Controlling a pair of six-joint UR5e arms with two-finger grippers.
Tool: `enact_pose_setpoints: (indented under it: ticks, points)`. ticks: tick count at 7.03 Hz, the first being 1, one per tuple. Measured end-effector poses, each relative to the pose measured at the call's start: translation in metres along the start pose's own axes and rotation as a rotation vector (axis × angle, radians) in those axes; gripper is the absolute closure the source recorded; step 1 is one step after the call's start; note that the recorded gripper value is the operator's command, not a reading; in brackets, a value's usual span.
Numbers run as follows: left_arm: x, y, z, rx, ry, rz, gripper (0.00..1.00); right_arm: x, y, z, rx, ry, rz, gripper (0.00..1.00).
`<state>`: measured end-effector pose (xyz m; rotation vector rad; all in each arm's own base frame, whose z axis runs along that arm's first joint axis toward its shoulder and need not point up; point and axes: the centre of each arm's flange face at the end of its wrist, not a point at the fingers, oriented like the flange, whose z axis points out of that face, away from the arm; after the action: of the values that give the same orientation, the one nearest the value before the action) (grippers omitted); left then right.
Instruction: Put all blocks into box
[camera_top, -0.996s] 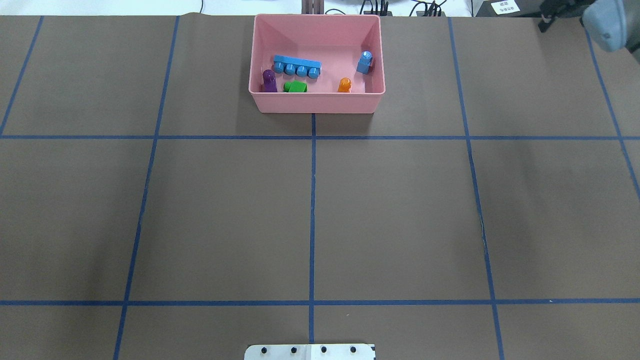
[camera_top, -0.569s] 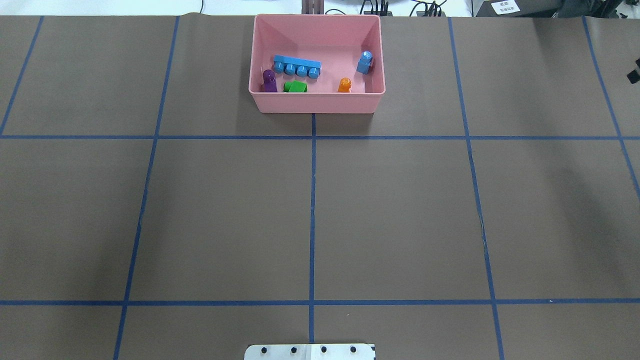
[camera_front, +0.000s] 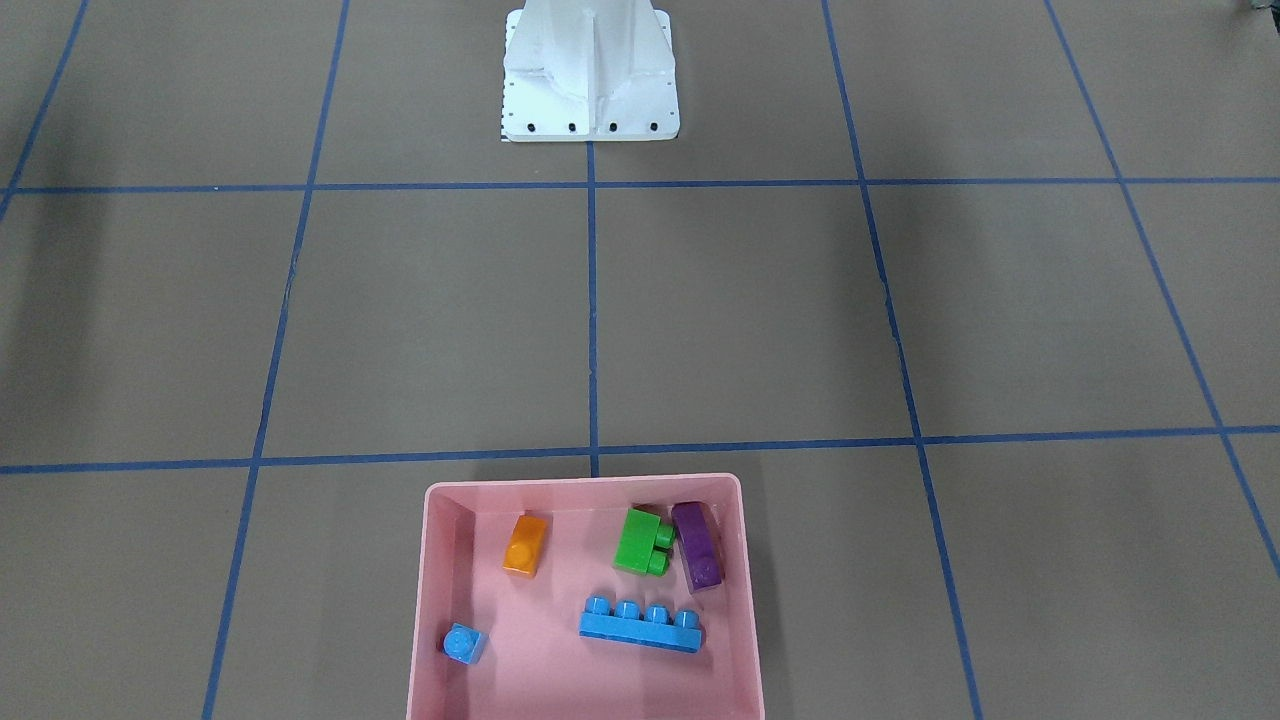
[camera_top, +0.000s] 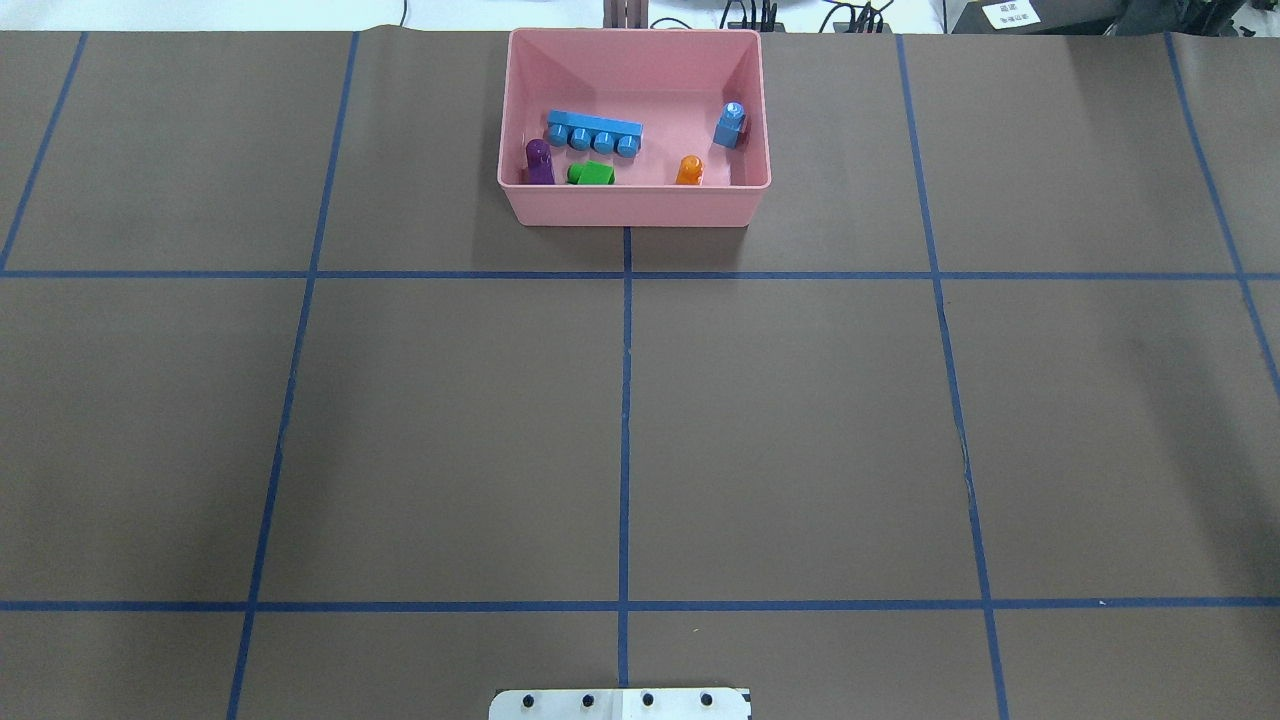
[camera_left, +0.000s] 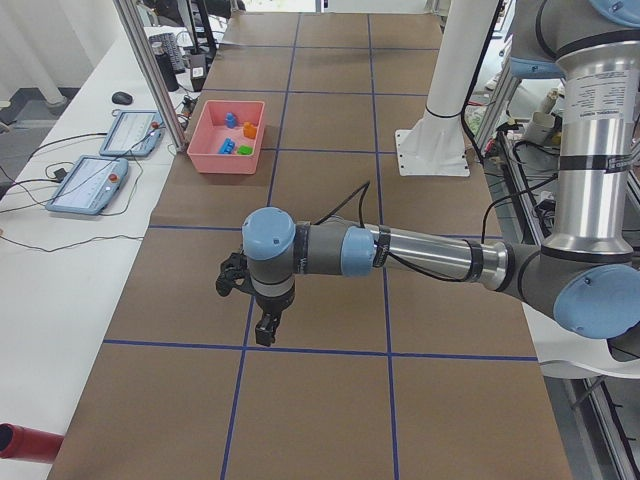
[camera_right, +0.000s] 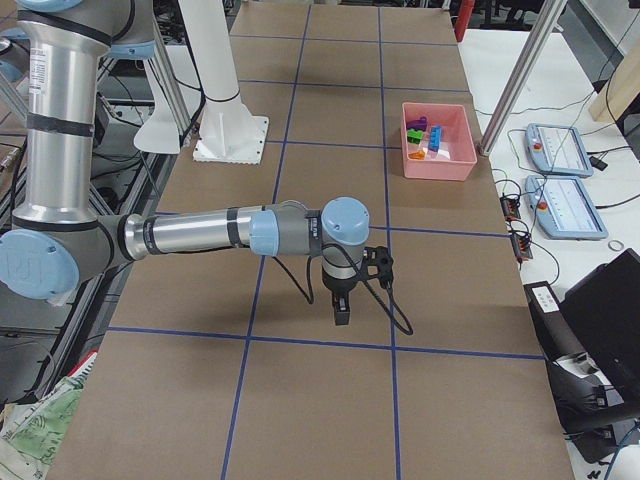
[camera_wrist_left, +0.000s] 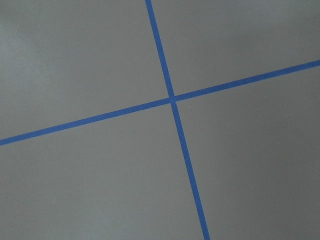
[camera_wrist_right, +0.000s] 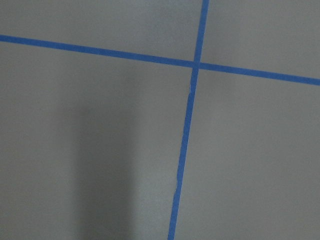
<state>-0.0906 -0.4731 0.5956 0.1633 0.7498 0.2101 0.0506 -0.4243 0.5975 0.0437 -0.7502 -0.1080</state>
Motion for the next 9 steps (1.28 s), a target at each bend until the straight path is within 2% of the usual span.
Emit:
enact_pose_setpoints:
  ticks: [9]
  points:
    - [-0.0021, 0.0072, 0.0038, -0.003, 0.001, -0.003, 0.0, -0.0065, -0.0016, -0.0047, 0.01, -0.011, 0.0, 0.0]
